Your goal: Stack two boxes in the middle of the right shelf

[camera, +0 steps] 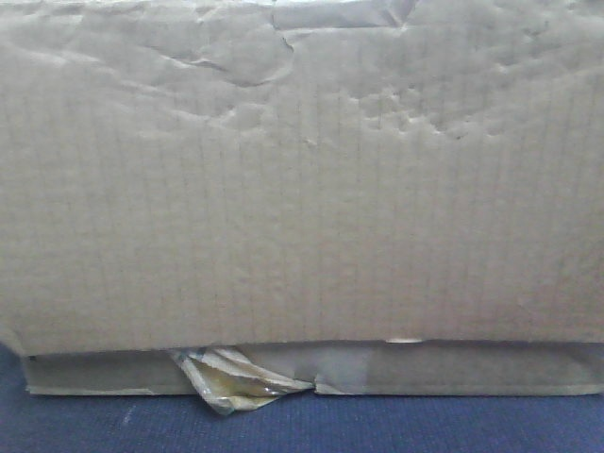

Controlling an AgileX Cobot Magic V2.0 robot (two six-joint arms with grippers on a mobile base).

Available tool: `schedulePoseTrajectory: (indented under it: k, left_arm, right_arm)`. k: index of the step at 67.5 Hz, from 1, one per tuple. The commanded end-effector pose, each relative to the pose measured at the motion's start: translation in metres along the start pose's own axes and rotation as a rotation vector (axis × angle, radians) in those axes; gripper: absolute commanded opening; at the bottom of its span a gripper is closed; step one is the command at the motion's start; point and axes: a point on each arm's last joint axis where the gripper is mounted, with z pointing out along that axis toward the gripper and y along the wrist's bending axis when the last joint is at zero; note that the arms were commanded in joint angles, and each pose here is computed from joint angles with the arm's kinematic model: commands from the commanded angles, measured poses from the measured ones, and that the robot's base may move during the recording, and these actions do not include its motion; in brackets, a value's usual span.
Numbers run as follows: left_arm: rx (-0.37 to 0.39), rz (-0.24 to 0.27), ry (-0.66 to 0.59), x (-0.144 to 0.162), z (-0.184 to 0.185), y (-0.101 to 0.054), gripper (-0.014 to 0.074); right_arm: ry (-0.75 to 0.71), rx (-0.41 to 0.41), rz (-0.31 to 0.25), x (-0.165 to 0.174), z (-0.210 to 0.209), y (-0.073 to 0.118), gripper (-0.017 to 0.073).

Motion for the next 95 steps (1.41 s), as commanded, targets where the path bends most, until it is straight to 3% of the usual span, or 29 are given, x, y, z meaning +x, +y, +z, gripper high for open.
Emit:
schedulePoseTrajectory:
  k: [1,44,52,59,81,86,95]
  left_arm:
    - [-0.003,-0.004,-0.027,-0.003,-0.001,0.0,-0.0091]
    - [-0.004,-0.002,-0.053,-0.005,-0.001,0.0,-0.0091]
    - [-0.004,0.046,-0.075,-0.007,-0.001,0.0,-0.0091]
    - [-0.005,0.046,-0.104,-0.011,-0.001,0.0,-0.0091]
    - [0.003,0.033,0.169,-0.117,-0.01,0.002,-0.0091]
    - [0.022,0.004,0.27,-0.139,0.001,0.0,-0.0091]
    - [0.102,-0.117,0.455,-0.165,0.037,-0.009,-0.0091]
  right_arm:
    - [-0.019,0.007,-0.007,-0.002,0.0,0.0,-0.0166]
    - [-0.019,0.007,-0.007,-0.002,0.0,0.0,-0.0166]
    - [-0.019,0.007,-0.007,-0.002,0.0,0.0,-0.0166]
    - [-0.019,0.007,-0.007,-0.002,0.0,0.0,-0.0166]
    - [-0.019,0.007,-0.007,-0.002,0.0,0.0,-0.0166]
    - [-0.019,0.007,-0.007,-0.002,0.0,0.0,-0.0166]
    - [-0.019,0.007,-0.007,-0.002,0.0,0.0,-0.0166]
